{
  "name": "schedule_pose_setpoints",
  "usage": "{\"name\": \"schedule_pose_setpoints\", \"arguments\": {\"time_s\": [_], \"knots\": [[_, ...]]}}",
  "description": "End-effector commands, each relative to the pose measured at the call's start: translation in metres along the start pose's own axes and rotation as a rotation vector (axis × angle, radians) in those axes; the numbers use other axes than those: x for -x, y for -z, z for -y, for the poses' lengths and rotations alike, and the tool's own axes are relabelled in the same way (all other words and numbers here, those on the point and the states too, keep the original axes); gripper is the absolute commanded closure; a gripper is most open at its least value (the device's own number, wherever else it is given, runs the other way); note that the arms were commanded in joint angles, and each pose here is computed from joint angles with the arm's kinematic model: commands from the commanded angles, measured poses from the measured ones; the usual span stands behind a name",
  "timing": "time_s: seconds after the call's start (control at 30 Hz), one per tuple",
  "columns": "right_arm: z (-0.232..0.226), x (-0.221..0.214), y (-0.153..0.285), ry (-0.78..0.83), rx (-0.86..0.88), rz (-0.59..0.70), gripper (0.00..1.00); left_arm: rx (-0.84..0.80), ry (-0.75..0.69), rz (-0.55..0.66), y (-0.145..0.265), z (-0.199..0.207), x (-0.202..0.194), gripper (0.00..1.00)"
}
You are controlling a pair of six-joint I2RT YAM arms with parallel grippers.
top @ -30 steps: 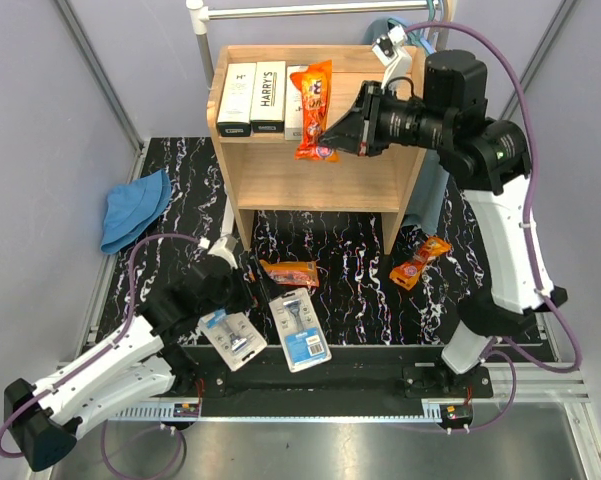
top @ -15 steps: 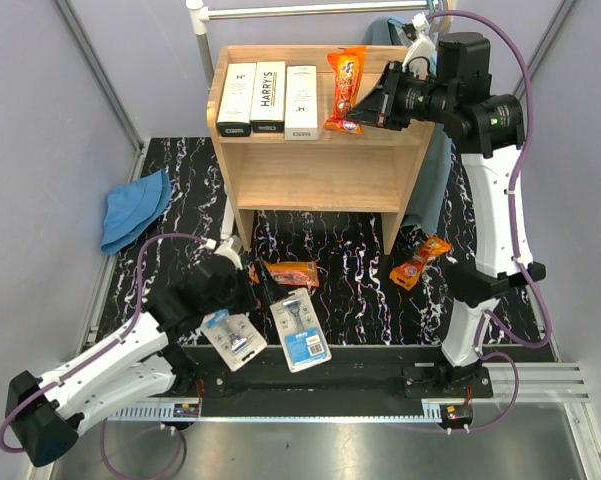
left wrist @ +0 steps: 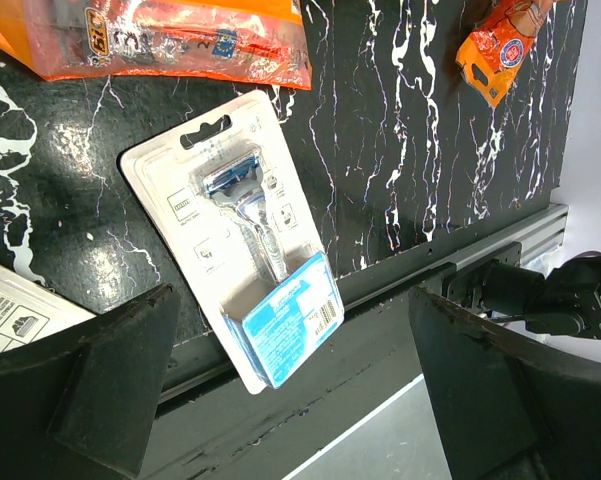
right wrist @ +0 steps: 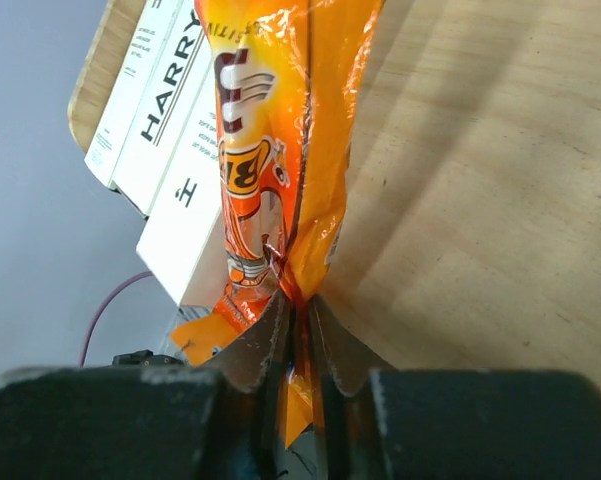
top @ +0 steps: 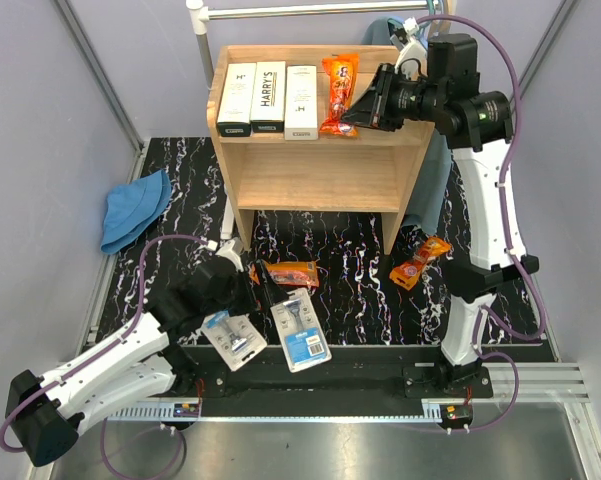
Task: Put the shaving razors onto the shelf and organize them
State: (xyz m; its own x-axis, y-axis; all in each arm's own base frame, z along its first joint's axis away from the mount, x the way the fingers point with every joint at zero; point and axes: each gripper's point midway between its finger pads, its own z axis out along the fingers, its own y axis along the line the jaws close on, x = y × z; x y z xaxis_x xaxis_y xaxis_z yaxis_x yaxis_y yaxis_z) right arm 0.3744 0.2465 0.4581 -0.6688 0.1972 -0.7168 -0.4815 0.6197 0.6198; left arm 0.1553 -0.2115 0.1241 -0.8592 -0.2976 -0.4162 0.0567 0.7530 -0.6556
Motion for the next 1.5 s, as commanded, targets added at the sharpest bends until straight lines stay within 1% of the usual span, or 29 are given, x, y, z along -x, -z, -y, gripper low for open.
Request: {"name": "schedule_pose_setpoints", "arguments": {"time_s": [0.0, 0.17, 0.2, 0.27, 0.3, 0.37, 0.4, 0.6, 0.7, 0.73, 0.83, 0.93, 1.2, 1.37, 1.4, 1.43, 1.47], "knots": [[-0.004, 0.008, -0.003, -0.006, 0.028, 0.02, 0.81, -0.047, -0.017, 0.011, -0.001, 0.01, 0.004, 0.01], [-0.005, 0.008, -0.006, -0.012, 0.043, 0.014, 0.76, -0.049, -0.016, 0.011, -0.001, 0.009, 0.003, 0.01], [-0.005, 0.007, -0.006, -0.012, 0.046, 0.013, 0.71, -0.049, -0.014, 0.011, -0.001, 0.009, 0.003, 0.01], [-0.005, 0.008, -0.006, -0.012, 0.046, 0.016, 0.67, -0.05, -0.014, 0.013, -0.001, 0.009, 0.003, 0.01], [-0.005, 0.008, -0.007, -0.013, 0.046, 0.017, 0.62, -0.052, -0.013, 0.012, -0.001, 0.009, 0.003, 0.01], [-0.005, 0.01, -0.005, -0.01, 0.04, 0.025, 0.56, -0.051, -0.013, 0.011, -0.001, 0.009, 0.003, 0.01], [-0.006, 0.01, -0.004, -0.009, 0.041, 0.029, 0.52, -0.05, -0.013, 0.009, -0.001, 0.009, 0.003, 0.01], [-0.01, 0.017, 0.003, 0.006, 0.033, 0.065, 0.39, -0.052, -0.014, 0.01, -0.001, 0.009, 0.003, 0.01], [-0.011, 0.021, 0.007, 0.01, 0.017, 0.089, 0.32, -0.051, -0.014, 0.01, -0.001, 0.008, 0.002, 0.01], [-0.01, 0.023, 0.008, 0.012, 0.008, 0.101, 0.27, -0.053, -0.013, 0.011, -0.001, 0.008, 0.002, 0.01], [-0.009, 0.03, 0.014, 0.021, -0.02, 0.138, 0.2, -0.055, -0.012, 0.013, -0.001, 0.009, 0.003, 0.01], [-0.011, 0.037, 0.022, 0.033, -0.039, 0.182, 0.1, -0.055, -0.012, 0.013, -0.001, 0.009, 0.003, 0.01], [-0.029, 0.06, 0.051, 0.095, -0.046, 0.321, 0.01, -0.049, -0.027, 0.011, -0.002, 0.009, 0.004, 0.01], [-0.05, 0.07, 0.067, 0.133, 0.012, 0.383, 0.0, 0.023, -0.06, 0.022, -0.004, -0.002, 0.008, 0.01], [-0.058, 0.069, 0.071, 0.144, 0.039, 0.387, 0.0, 0.03, -0.071, 0.03, -0.003, 0.0, 0.012, 0.01], [-0.056, 0.066, 0.07, 0.133, 0.039, 0.38, 0.0, 0.06, -0.09, 0.039, -0.002, -0.005, 0.015, 0.01], [-0.068, 0.069, 0.084, 0.148, 0.065, 0.415, 0.0, 0.083, -0.102, 0.032, -0.004, -0.008, 0.015, 0.01]]}}
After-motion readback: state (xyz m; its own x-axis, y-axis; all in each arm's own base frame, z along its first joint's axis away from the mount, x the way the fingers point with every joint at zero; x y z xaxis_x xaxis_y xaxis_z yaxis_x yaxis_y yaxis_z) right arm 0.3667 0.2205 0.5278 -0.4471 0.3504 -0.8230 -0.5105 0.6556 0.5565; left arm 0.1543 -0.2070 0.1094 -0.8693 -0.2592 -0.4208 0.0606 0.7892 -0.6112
